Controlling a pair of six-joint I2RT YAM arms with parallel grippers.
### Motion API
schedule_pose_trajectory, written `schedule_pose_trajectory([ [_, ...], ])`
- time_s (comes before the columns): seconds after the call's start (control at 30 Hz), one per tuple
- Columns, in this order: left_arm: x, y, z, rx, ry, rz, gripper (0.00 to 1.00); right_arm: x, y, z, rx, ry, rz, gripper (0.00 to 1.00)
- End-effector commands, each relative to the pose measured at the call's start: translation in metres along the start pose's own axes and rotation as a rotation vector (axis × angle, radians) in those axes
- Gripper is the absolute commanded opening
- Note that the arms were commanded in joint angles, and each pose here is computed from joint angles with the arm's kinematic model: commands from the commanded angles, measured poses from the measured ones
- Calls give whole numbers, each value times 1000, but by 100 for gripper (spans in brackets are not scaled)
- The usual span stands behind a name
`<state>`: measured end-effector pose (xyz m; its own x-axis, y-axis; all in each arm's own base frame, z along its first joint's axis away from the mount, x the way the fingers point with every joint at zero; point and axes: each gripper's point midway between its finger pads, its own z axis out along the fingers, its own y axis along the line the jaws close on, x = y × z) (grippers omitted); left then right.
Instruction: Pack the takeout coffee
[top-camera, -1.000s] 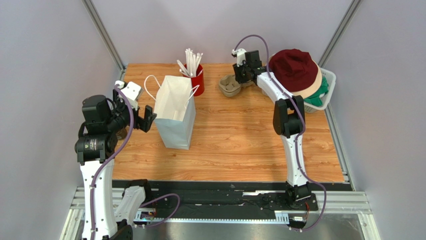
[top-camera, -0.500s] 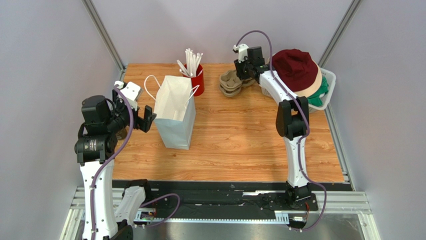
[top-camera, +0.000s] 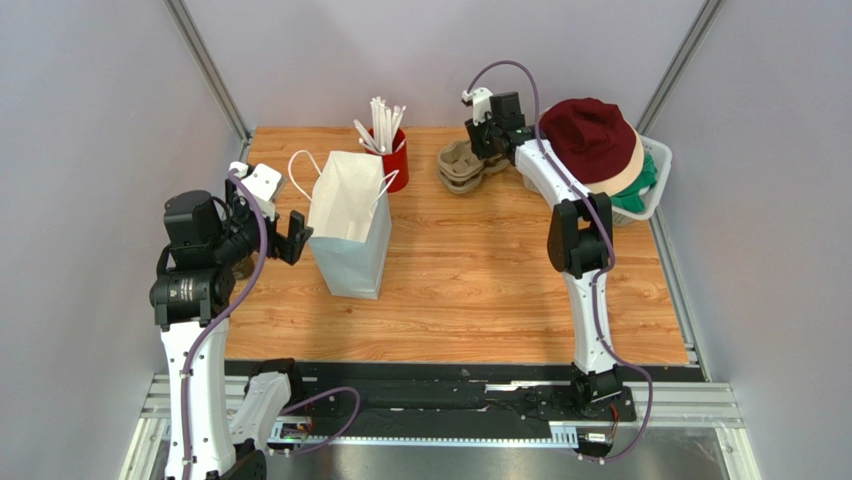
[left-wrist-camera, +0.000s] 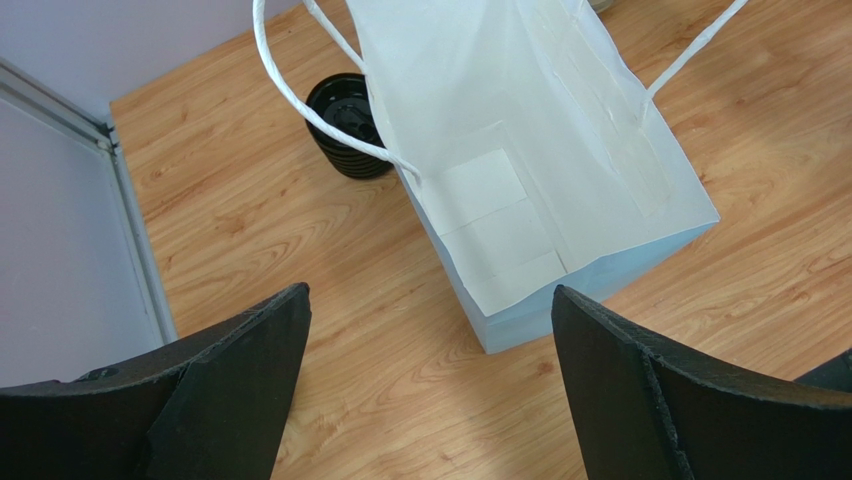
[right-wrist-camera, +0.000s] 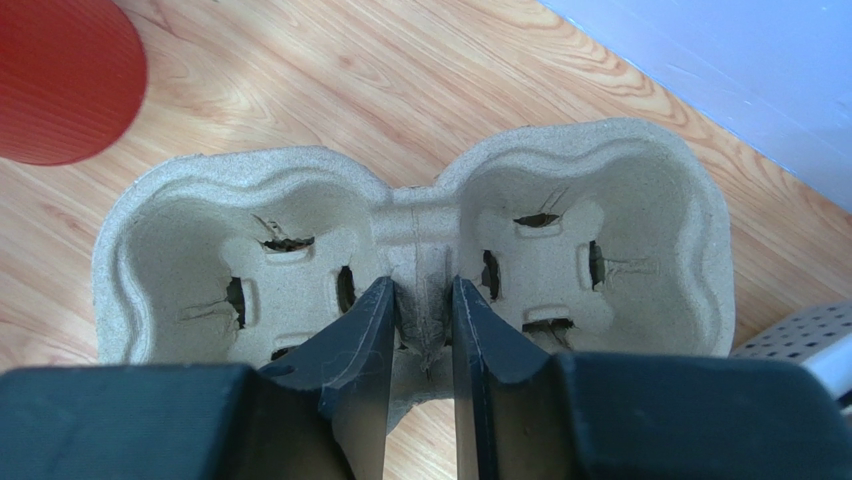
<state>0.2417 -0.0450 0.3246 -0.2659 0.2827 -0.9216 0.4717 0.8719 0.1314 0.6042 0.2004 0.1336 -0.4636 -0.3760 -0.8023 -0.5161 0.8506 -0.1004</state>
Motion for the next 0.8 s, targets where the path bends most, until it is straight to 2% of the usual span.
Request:
schedule_pose_trajectory([
  [0.0,-7,0,0,9,-31,1,99,-23,-4,-9,103,-81,-70,25],
  [0.13,-8,0,0,9,-31,0,99,-25,-9,-4,113,-54,-29,23],
  [0.2,-8,0,0,11,-31,-2,99,-23,-2,-5,52,-23,53,23],
  [0.27,-8,0,-1,9,-31,-2,99,-23,-9,-7,93,-36,28,23],
  [0.3,-7,-1,0,11,-30,-1,99,-1,-4,-1,102,-4,20,23],
  [0.33,-8,-1,-1,10,-32,1,99,-32,-13,-17,133,-108,16,24],
  [0.47,-7,-1,-1,12,-33,1,99,-46,-5,-28,93,-128,30,25],
  [0.63,-8,-1,-2,9,-36,1,99,-32,-7,-18,110,-58,9,32],
  [0.77,-7,-1,-2,8,-35,2,99,-26,-6,-16,102,-60,15,36],
])
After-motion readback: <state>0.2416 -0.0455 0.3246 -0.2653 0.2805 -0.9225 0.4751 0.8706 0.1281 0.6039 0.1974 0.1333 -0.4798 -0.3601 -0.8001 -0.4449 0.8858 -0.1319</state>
